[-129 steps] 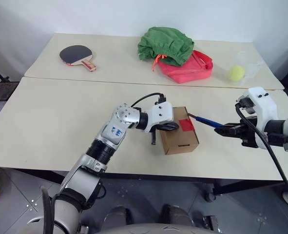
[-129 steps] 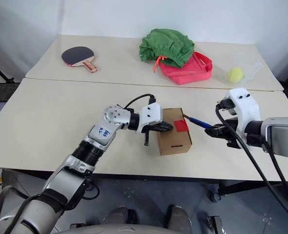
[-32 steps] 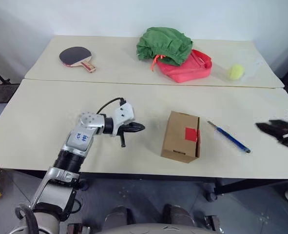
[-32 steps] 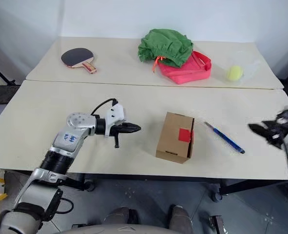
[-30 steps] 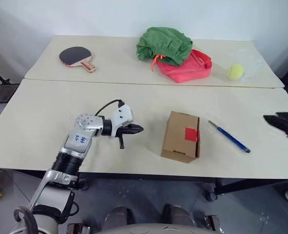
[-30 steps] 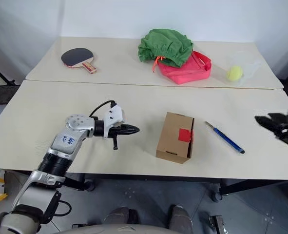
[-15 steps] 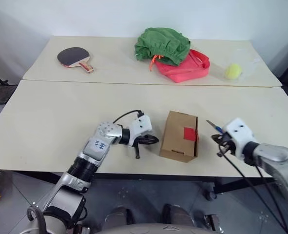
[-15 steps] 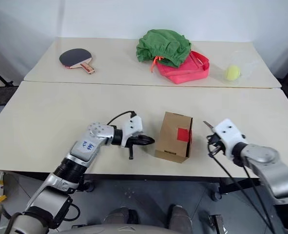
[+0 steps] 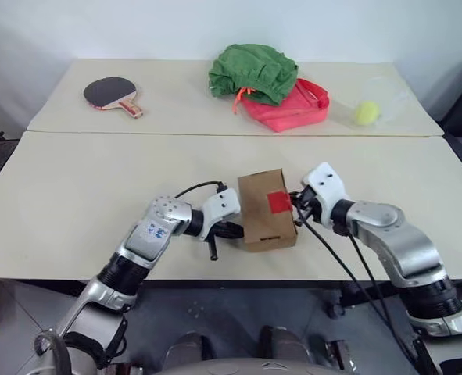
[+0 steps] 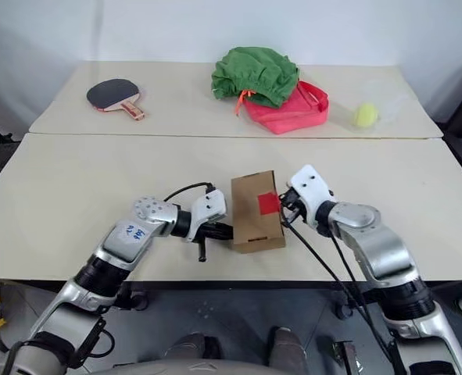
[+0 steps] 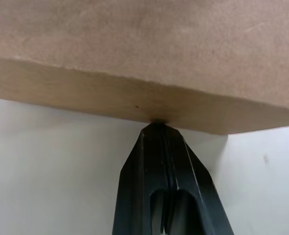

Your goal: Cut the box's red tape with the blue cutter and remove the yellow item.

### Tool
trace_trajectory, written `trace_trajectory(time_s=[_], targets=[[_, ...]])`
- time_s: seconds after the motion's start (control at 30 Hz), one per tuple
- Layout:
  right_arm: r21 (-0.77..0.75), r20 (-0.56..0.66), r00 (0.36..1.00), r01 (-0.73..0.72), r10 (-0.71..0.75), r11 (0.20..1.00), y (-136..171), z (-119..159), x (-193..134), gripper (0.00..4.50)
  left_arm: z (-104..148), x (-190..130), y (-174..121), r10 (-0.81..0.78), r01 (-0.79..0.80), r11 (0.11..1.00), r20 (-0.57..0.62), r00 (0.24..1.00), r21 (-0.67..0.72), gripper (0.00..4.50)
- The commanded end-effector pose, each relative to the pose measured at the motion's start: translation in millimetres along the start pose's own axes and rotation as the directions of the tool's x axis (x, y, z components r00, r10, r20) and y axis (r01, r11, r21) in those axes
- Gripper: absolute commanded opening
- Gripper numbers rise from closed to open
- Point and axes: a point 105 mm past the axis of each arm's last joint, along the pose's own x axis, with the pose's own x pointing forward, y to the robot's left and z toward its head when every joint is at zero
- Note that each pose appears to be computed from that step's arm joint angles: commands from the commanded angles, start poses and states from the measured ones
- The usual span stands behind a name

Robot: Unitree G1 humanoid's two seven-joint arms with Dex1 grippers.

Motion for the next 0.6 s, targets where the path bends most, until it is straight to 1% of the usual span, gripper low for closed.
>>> trace_trajectory(time_s=[0.03,0.17,0.27,0.33,0.43,0.53,0.6], targets=[[0.015,-0.023,0.998,-0.058,0.059,0.998,11.9,-5.1,13.6,0.02,18.3,-12.6,-5.1,0.001,-0.003,0.999,0.060,0.998,0.042,0.00],[0.003,-0.062,0.996,-0.067,0.067,0.998,9.3,-15.1,20.8,0.02,21.3,-27.0,-3.5,0.037,-0.039,0.999,0.071,0.997,0.032,0.00],[-0.017,-0.041,0.995,-0.095,0.094,0.995,12.3,-10.4,25.8,0.02,18.8,-33.9,-11.9,0.008,-0.010,0.999,0.058,0.998,0.039,0.00],[-0.042,-0.049,0.995,-0.094,0.092,0.995,10.6,-10.1,27.0,0.02,13.4,-34.9,-17.0,-0.009,0.007,1.000,0.039,0.999,0.029,0.00],[0.010,-0.050,0.995,-0.091,0.091,0.996,7.9,-11.5,10.6,0.02,6.4,-38.7,-6.0,0.064,-0.064,0.998,0.022,0.998,0.027,0.00],[-0.018,-0.077,0.992,-0.101,0.100,0.995,12.6,-17.9,-4.4,0.02,3.2,-44.2,1.0,0.104,-0.104,0.994,0.018,0.994,0.036,0.00],[-0.007,-0.072,0.994,-0.081,0.081,0.997,9.8,-17.5,-18.1,0.02,4.1,-51.6,6.6,0.123,-0.124,0.991,0.021,0.992,0.052,0.00]])
